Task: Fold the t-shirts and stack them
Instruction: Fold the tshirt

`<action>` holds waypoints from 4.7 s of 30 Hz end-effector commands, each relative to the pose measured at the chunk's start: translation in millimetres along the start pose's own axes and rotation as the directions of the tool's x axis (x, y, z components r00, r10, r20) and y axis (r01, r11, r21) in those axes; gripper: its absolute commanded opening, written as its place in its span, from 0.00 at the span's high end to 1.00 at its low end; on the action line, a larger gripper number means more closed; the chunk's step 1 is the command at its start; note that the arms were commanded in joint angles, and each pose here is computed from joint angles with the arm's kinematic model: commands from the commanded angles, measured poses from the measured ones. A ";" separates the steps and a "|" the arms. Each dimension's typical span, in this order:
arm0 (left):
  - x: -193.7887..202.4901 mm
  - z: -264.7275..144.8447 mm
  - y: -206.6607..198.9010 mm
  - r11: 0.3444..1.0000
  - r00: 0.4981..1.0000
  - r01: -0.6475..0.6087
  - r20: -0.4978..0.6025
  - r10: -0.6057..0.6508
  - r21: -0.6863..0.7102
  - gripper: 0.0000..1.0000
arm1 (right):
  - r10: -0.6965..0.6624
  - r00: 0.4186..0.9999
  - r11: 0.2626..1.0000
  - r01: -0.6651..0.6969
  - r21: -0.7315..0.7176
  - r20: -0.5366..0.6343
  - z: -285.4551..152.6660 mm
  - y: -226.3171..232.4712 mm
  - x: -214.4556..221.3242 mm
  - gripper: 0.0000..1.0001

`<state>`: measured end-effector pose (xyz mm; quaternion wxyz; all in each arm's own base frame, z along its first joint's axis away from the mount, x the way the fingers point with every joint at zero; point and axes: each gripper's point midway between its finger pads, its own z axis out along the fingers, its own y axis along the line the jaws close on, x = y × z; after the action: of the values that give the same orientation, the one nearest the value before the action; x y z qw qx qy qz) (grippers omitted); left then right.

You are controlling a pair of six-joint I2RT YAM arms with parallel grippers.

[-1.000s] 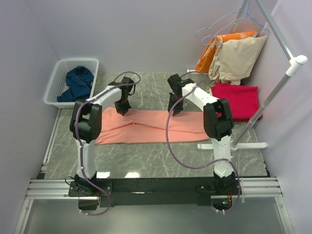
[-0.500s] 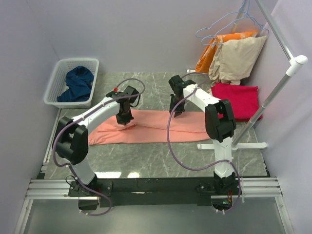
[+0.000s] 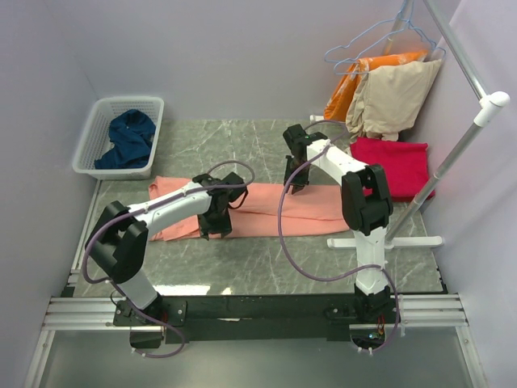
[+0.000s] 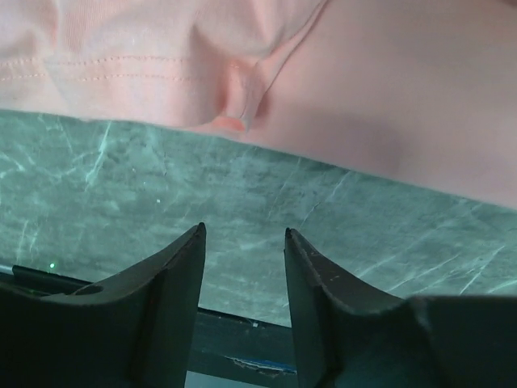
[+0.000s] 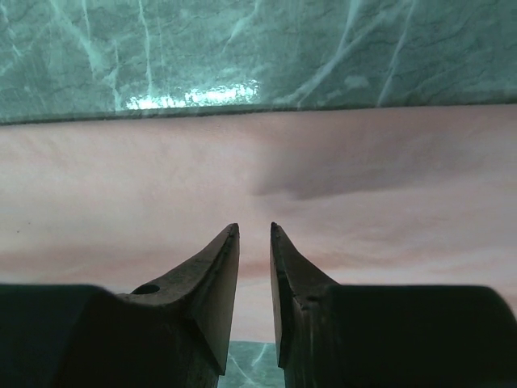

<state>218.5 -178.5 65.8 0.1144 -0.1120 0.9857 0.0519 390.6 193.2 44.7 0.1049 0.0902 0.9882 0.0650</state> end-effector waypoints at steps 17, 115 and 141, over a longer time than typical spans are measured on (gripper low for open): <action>-100.8 50.5 43.4 0.939 0.939 0.340 0.077 -0.336 -0.051 0.49 | 0.010 0.998 1.000 -0.010 0.003 0.060 -26.3 -16.8 -9.7 0.70; -130.4 -203.3 127.8 0.832 0.706 0.191 0.516 -0.485 0.520 0.23 | -0.365 0.909 0.918 0.315 -0.239 -0.202 14.4 215.4 225.9 0.59; 12.5 -45.2 83.0 0.785 0.928 0.324 -0.016 -0.373 0.528 0.40 | -0.252 0.962 0.948 0.268 -0.172 0.108 -79.1 61.6 181.0 0.52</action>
<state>183.4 -83.5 125.5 0.2214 -0.2604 0.9231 -0.1763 209.9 267.3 101.8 0.1617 -0.0325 0.9832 0.0777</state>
